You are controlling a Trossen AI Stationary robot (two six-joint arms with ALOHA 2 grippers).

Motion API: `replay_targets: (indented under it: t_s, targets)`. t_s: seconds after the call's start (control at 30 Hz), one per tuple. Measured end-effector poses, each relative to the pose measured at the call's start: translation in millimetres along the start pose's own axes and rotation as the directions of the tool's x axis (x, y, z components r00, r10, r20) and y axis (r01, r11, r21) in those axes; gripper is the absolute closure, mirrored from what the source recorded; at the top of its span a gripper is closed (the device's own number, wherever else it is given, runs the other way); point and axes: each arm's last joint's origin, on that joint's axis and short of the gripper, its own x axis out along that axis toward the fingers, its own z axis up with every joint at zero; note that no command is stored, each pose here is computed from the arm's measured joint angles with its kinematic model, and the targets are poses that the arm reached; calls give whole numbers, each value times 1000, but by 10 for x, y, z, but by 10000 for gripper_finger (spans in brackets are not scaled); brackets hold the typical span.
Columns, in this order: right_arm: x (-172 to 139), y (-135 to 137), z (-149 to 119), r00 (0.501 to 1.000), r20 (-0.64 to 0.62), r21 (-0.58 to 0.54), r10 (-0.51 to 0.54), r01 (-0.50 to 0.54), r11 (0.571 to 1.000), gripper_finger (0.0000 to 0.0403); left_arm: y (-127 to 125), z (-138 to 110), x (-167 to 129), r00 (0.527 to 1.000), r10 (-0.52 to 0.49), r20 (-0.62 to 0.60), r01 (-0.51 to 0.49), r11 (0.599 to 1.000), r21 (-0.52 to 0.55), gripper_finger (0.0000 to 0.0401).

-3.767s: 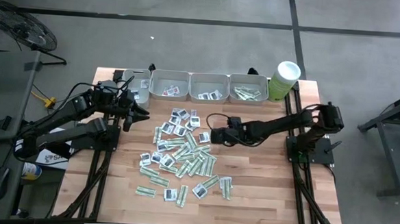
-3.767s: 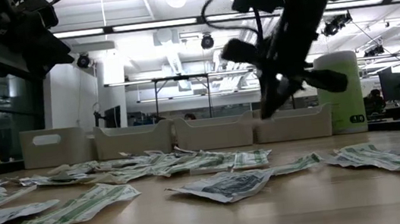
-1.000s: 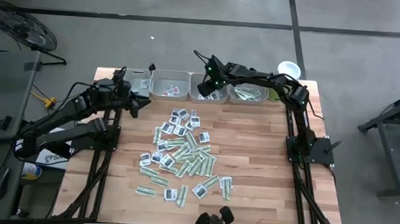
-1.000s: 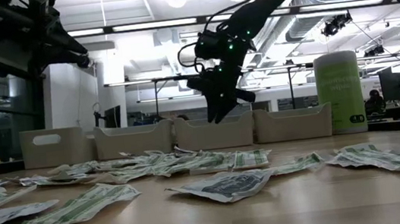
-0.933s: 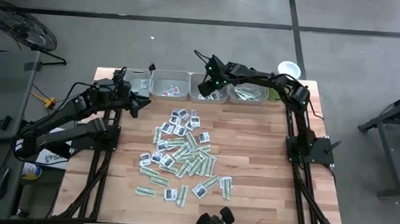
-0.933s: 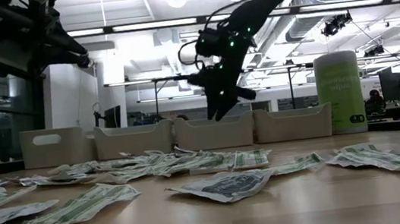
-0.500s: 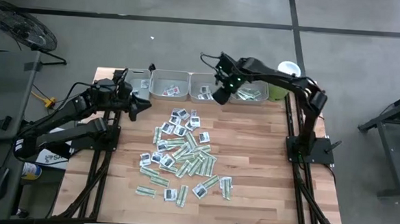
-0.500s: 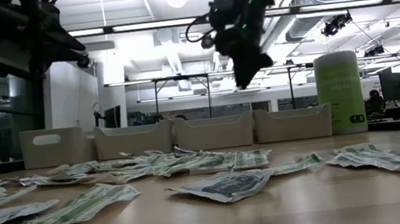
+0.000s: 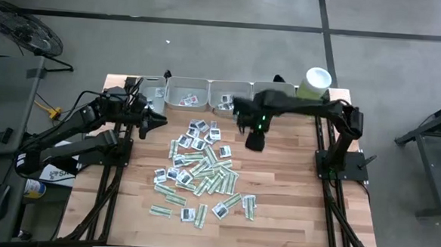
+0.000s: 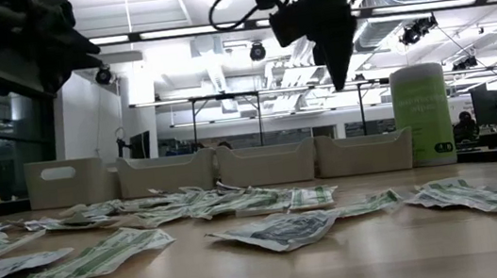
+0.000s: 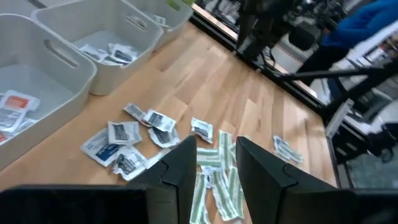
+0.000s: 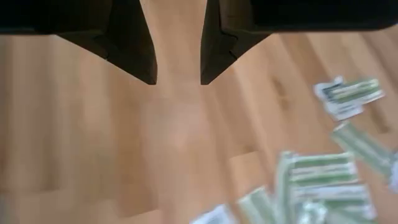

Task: Pick & Place First Aid Supplies
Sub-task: Put the green bandage into the right gray bin

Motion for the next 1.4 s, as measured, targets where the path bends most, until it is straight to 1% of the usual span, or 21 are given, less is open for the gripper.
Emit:
replay_targets:
  t_s: [0.17,0.3,0.4,0.5,0.67,0.77,0.83,0.93,1.07,1.17,1.4]
  targets:
    - [294,408,-118,996,-65,-23,57,-58,998,286,-5,-19,0,999,-31,-28,32,999,28,289]
    - [516,707,-218,992,-79,-44,99,-103,994,286,-8,-36,-1,997,-52,-50,54,998,38,289]
    - [631,899,-277,990,-66,-74,121,-126,989,286,-3,-54,-2,996,-52,-69,55,998,38,289]
    - [737,1072,-323,988,-34,-135,149,-152,979,286,-2,-63,-3,995,-55,-79,58,997,47,289]
    - [922,1323,-401,974,26,-245,227,-214,946,286,1,-76,-4,994,-54,-92,58,997,43,289]
    - [1036,1423,-468,962,38,-258,271,-252,933,286,-1,-77,-4,994,-61,-94,65,997,42,289]
    - [1100,1464,-510,959,46,-250,280,-260,933,286,-1,-77,-4,994,-61,-94,65,997,42,289]
    - [1167,1492,-562,962,53,-242,267,-247,938,286,-1,-77,-4,994,-62,-95,66,997,42,289]
    - [1214,1540,-591,963,90,-266,253,-222,938,286,-1,-78,-4,993,-62,-96,67,997,47,289]
    - [1263,1567,-625,964,95,-279,248,-213,936,286,1,-83,-4,993,-61,-100,65,997,47,289]
    - [1299,1579,-660,972,122,-264,199,-161,951,286,6,-98,-6,992,-56,-114,63,996,57,289]
